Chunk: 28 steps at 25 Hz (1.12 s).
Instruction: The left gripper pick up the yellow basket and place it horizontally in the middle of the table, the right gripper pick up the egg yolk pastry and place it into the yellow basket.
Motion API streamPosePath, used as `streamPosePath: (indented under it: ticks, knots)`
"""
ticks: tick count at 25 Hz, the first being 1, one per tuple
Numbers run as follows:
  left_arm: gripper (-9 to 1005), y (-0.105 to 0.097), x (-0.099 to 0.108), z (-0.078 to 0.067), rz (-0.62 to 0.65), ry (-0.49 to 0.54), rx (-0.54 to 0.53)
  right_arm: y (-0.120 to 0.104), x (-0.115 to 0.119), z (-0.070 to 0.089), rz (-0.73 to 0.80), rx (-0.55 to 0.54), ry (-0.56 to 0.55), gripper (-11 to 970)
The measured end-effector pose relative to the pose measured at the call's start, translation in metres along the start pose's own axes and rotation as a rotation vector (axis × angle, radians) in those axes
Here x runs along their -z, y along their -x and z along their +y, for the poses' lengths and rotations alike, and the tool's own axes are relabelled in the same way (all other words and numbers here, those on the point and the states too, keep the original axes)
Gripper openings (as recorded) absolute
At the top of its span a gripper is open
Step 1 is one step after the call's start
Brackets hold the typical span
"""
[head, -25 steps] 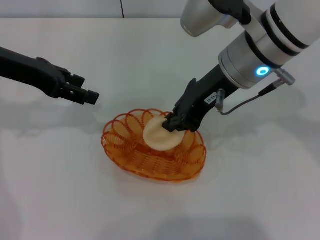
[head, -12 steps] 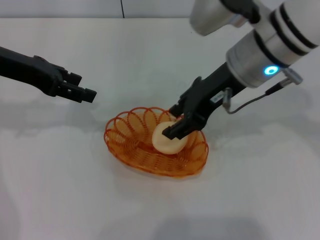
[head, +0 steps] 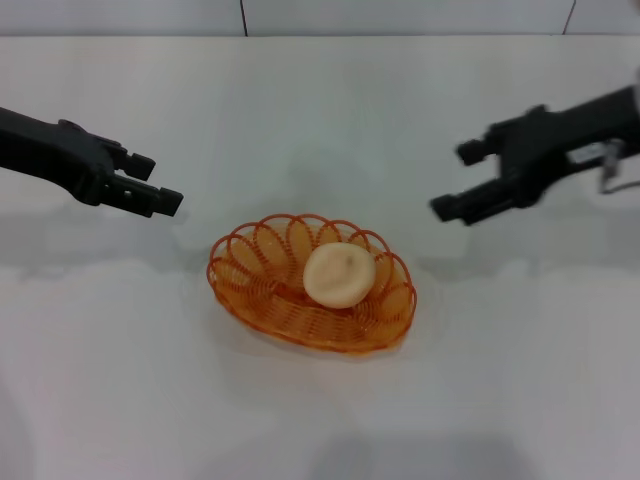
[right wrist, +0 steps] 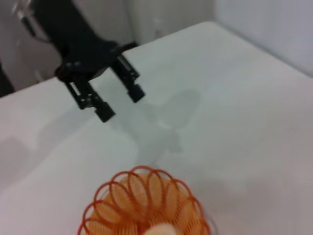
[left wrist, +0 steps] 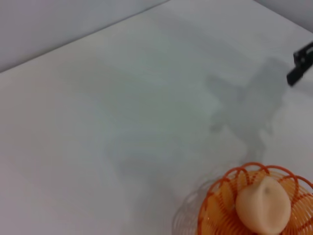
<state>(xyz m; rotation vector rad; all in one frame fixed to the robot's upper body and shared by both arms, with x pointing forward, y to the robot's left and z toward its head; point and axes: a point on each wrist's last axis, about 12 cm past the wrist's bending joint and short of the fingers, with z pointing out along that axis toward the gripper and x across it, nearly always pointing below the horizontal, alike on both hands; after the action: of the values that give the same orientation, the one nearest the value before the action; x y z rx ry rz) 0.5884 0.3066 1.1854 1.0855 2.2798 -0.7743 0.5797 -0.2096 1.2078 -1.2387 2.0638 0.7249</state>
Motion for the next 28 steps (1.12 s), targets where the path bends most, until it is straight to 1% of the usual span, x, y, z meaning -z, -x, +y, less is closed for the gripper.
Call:
streamPosePath:
  ticks: [2,6,10,13,16,22,28]
  knots:
    - [729,-0.002,0.001,0.0,-0.001,-0.001,-0.013,-0.017,0.012,-0.005,-0.024,-0.02,-0.007,815]
    - [729,-0.009,0.005,0.001,-0.014,0.002,-0.027,-0.046,0.027,-0.007,-0.077,-0.026,-0.002,859]
    - [729,-0.018,0.011,-0.001,-0.041,-0.006,-0.024,-0.063,0.036,-0.004,-0.118,-0.021,0.02,866]
    - [729,-0.023,0.018,-0.003,-0.058,-0.005,-0.032,-0.068,0.038,0.0,-0.123,-0.021,0.042,862]
    - [729,-0.025,0.021,-0.004,-0.068,-0.007,-0.04,-0.066,0.037,0.002,-0.115,-0.009,0.067,859]
    - [729,-0.03,0.023,-0.005,-0.074,-0.009,-0.039,-0.064,0.035,0.002,-0.108,-0.002,0.074,858]
    - [729,-0.035,0.024,-0.008,-0.105,-0.025,-0.071,-0.065,0.034,0.004,-0.113,0.018,0.084,857]
